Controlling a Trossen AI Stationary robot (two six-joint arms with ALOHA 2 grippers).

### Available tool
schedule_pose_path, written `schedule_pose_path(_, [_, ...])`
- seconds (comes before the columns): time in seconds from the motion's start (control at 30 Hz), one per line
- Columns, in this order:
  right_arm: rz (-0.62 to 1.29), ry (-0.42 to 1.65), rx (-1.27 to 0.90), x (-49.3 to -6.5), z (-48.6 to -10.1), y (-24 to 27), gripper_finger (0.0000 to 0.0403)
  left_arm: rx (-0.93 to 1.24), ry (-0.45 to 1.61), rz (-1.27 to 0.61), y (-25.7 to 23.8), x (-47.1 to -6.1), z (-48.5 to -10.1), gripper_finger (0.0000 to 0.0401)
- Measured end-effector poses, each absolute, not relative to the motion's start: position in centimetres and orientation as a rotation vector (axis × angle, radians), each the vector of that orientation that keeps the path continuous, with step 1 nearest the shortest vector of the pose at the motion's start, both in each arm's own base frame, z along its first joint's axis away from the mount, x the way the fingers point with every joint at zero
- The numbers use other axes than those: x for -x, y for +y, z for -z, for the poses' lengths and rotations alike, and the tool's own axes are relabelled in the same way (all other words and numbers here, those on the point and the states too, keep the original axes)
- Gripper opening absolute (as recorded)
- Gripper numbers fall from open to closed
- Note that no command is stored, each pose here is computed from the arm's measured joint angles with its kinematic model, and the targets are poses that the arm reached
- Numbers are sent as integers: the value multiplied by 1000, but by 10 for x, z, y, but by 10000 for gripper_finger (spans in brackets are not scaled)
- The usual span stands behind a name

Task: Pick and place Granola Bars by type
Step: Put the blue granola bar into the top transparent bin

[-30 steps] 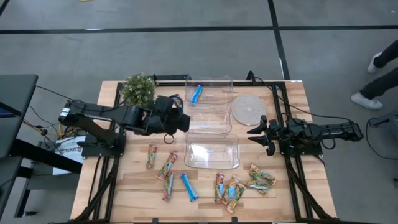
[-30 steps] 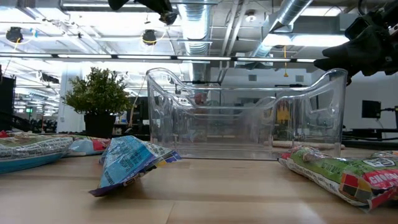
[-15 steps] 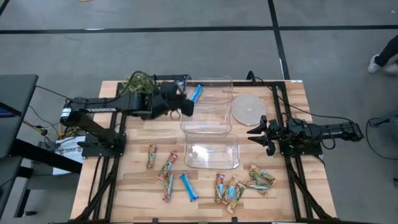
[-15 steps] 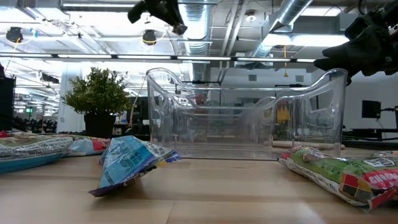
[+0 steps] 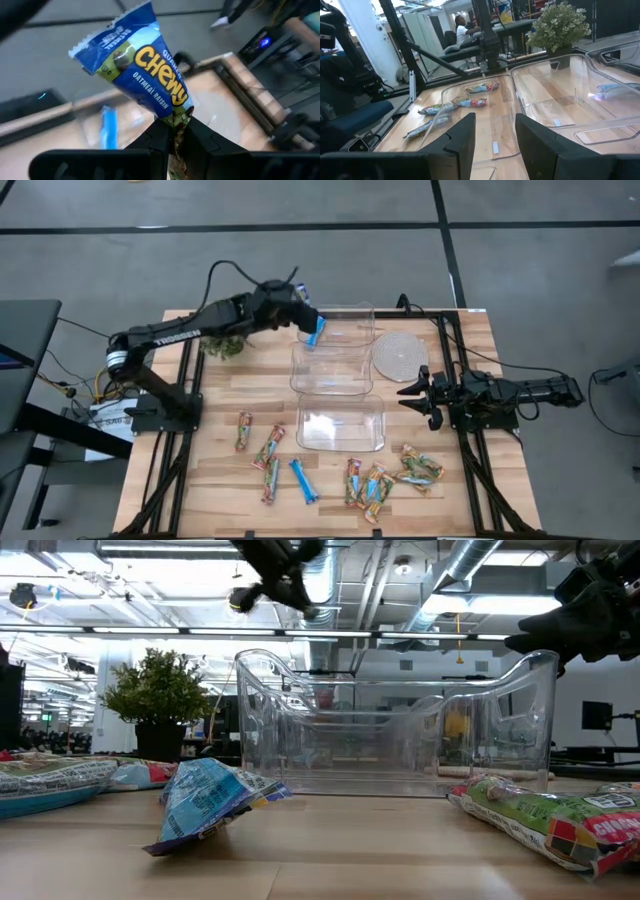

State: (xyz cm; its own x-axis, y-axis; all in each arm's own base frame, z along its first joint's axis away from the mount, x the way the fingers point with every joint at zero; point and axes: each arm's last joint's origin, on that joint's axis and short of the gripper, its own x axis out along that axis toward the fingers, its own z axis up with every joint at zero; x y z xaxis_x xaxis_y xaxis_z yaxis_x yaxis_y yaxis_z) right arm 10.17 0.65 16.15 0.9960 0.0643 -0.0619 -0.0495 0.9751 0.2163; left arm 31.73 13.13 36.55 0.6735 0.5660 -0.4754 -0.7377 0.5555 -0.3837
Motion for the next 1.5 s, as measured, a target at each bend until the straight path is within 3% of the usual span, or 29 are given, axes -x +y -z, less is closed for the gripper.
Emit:
schedule_pose_path(0.43, [-57, 82, -216, -102, -160, 7, 133, 654, 407, -617, 193, -342, -315, 30])
schedule_pose_path(1.5, [-56, 81, -216, -102, -161, 7, 133, 556, 652, -578, 224, -377, -226, 30])
